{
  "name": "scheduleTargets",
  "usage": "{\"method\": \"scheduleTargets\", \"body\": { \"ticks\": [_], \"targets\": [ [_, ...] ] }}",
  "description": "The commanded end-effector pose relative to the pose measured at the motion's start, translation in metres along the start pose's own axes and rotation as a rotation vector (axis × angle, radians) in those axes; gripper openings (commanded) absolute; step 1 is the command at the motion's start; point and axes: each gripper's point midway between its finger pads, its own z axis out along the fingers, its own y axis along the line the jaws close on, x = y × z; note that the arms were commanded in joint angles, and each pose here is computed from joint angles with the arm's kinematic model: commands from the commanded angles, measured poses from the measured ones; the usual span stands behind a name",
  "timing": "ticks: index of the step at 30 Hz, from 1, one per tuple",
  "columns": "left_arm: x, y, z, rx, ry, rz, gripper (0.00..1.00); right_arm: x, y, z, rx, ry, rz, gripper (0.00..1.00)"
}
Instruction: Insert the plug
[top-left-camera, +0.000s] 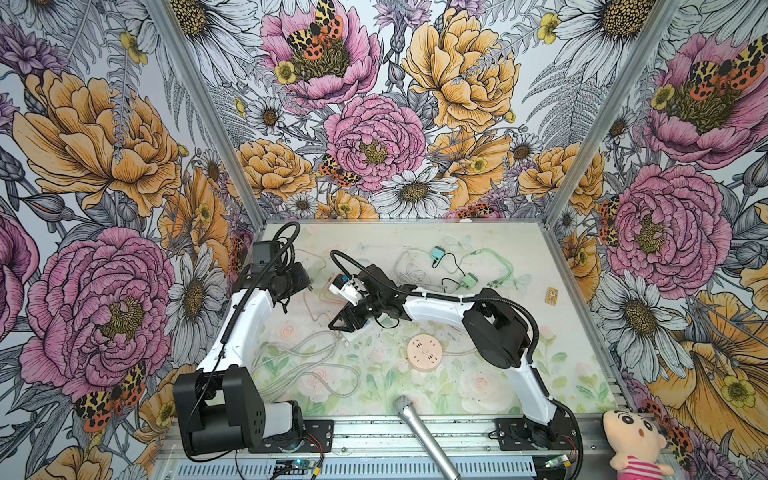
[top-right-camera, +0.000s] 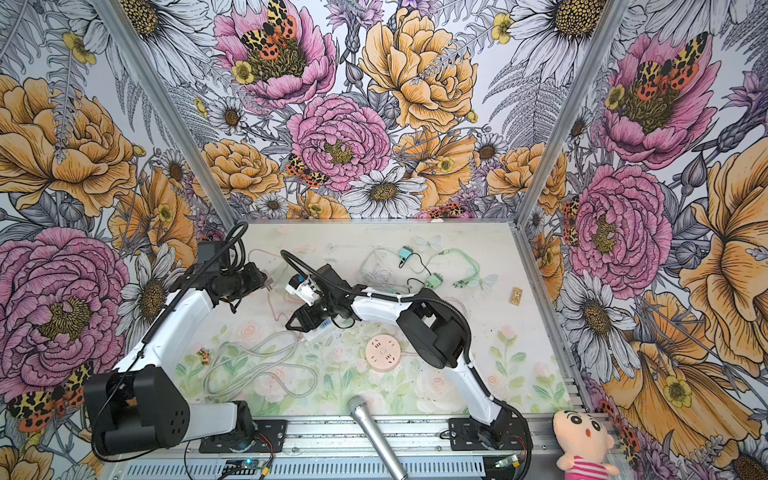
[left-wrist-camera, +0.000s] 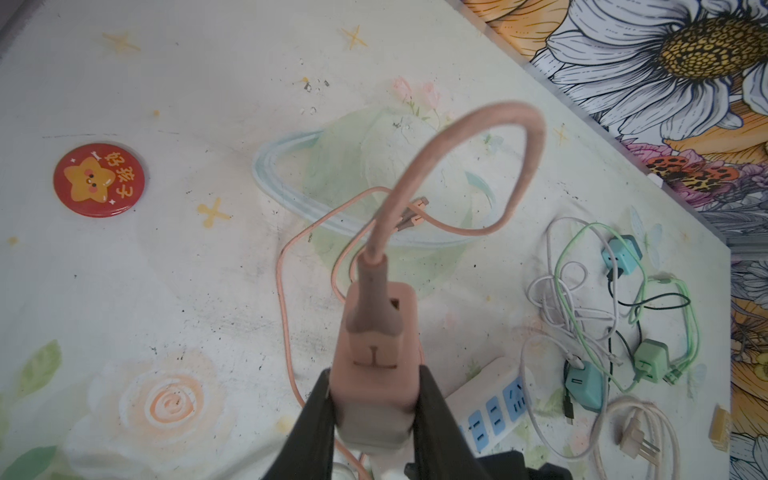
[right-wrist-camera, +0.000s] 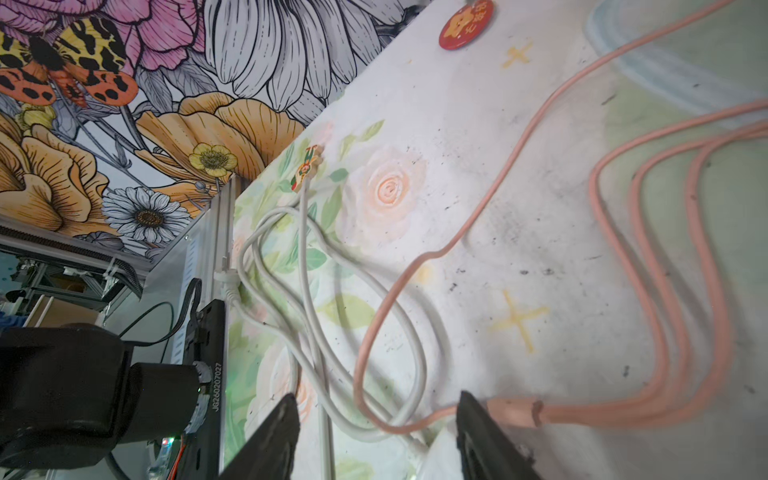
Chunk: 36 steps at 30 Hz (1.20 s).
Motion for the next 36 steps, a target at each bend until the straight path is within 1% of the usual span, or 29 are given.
{"method": "scheduleTargets", "body": {
  "ticks": [1, 3, 4, 8, 10, 13, 15, 19, 21, 25, 28, 31, 33, 34, 36],
  "targets": [
    [-0.002, -0.007, -0.005, 0.055, -0.021, 0.011, 0.00, -0.015, -0.003, 0.012, 0.018, -0.037, -0.003, 0.60],
    [0.001, -0.007, -0.006, 0.056, -0.020, 0.012, 0.00, -0.015, -0.005, 0.018, 0.025, -0.036, -0.002, 0.57],
    [0.002, -0.007, -0.007, 0.060, -0.019, 0.013, 0.00, -0.016, -0.008, 0.019, 0.036, -0.040, 0.000, 0.53],
    [0.007, -0.007, -0.008, 0.070, -0.015, 0.008, 0.00, -0.020, -0.022, 0.023, 0.083, -0.057, 0.008, 0.29],
    [0.010, -0.007, -0.009, 0.072, -0.014, 0.006, 0.00, -0.025, -0.031, 0.022, 0.099, -0.068, 0.014, 0.20],
    [0.013, -0.009, -0.012, 0.091, -0.014, 0.007, 0.00, -0.038, -0.054, 0.013, 0.150, -0.105, 0.038, 0.10],
    [0.014, -0.010, -0.015, 0.100, -0.015, 0.005, 0.00, -0.051, -0.068, 0.001, 0.177, -0.138, 0.051, 0.07],
    [0.016, -0.014, -0.021, 0.125, -0.024, 0.008, 0.00, -0.075, -0.091, -0.017, 0.217, -0.201, 0.065, 0.06],
    [0.017, -0.018, -0.024, 0.147, -0.026, 0.013, 0.00, -0.088, -0.114, -0.031, 0.256, -0.240, 0.084, 0.06],
    [0.023, -0.026, -0.025, 0.187, -0.027, 0.032, 0.00, -0.099, -0.145, -0.034, 0.268, -0.276, 0.138, 0.06],
    [0.035, -0.038, -0.018, 0.236, -0.024, 0.078, 0.00, -0.095, -0.150, -0.029, 0.243, -0.253, 0.162, 0.06],
    [0.048, -0.059, -0.010, 0.300, -0.034, 0.159, 0.00, -0.081, -0.145, -0.028, 0.221, -0.214, 0.172, 0.09],
    [0.059, -0.074, -0.006, 0.338, -0.049, 0.218, 0.00, -0.071, -0.140, -0.033, 0.222, -0.191, 0.168, 0.13],
    [0.066, -0.083, -0.003, 0.361, -0.050, 0.256, 0.00, -0.068, -0.135, -0.038, 0.222, -0.183, 0.157, 0.18],
    [0.079, -0.097, 0.002, 0.382, -0.046, 0.326, 0.00, -0.062, -0.130, -0.048, 0.233, -0.172, 0.145, 0.35]
  ]
}}
